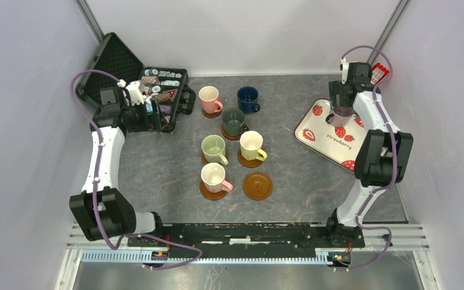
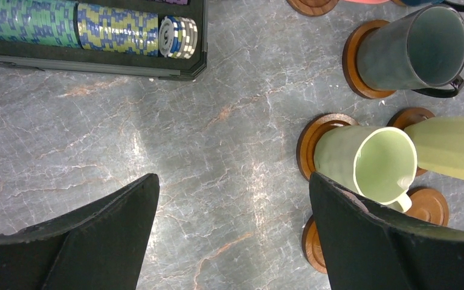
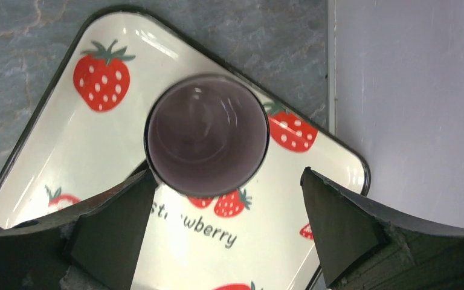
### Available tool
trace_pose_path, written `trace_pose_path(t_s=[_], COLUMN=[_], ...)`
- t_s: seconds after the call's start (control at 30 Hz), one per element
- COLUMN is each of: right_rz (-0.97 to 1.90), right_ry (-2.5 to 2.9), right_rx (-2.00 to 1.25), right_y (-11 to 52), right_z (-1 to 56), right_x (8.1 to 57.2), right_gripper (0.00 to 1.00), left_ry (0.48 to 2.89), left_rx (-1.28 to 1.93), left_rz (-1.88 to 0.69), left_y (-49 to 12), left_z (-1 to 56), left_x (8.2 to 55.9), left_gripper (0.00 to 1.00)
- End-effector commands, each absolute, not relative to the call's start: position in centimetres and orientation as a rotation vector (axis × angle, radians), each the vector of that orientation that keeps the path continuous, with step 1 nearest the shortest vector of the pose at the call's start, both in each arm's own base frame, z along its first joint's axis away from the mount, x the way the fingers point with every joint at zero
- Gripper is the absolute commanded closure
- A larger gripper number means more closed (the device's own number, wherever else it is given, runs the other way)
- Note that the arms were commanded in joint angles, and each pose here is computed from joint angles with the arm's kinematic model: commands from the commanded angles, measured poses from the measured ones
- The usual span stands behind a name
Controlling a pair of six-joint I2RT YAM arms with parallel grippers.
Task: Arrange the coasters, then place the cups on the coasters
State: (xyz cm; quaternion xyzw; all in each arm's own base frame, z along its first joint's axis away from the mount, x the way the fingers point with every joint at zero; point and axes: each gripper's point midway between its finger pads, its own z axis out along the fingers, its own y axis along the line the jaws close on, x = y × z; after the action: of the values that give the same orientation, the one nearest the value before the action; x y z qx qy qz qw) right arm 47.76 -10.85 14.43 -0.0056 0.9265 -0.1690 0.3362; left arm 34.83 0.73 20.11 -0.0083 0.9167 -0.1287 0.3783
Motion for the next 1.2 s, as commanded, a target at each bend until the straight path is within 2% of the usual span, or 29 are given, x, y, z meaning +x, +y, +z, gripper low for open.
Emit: trace_pose_path(t_s=[0.0,0.2,0.47,0.7,0.83,1.0,1.17], right_rz=[-0.303,-0.048,-0.170,-0.267,-0.323,-0.331,-0.318], right_ry=[2.317,2.240,2.306,2.317,2.316,2.320,2.355], right_rx=[0.038,0.210,0.479,0.564,0.512,0.396,0.349], right_y=[-9.2,-5.8,-7.8,-9.3,-10.1,-10.5,-11.3], right_z=[17.4,15.8,11.6,9.9,9.7,9.2,8.4], right_x=[45.8,44.8,46.4,47.3,47.1,47.2,46.9], right_gripper=[0.02,0.02,0.02,0.03,0.19,0.48,0.59], left_ry=[2.306,2.298,2.297,2.306,2.312,2.319,2.310], left_rx=[0.026,0.006,0.000,-0.002,-0.001,-0.003,0.007], left_rz=[-0.341,-0.363,-0.342,-0.323,-0.322,-0.330,-0.328], left_y=[0.4,0.1,0.4,0.7,0.8,0.8,0.8], left_z=[21.1,21.3,21.5,21.3,21.1,20.9,21.3], left_x=[34.3,34.4,34.4,34.5,34.6,35.0,35.2], left_gripper=[0.00,0.00,0.00,0.00,0.00,0.00,0.00])
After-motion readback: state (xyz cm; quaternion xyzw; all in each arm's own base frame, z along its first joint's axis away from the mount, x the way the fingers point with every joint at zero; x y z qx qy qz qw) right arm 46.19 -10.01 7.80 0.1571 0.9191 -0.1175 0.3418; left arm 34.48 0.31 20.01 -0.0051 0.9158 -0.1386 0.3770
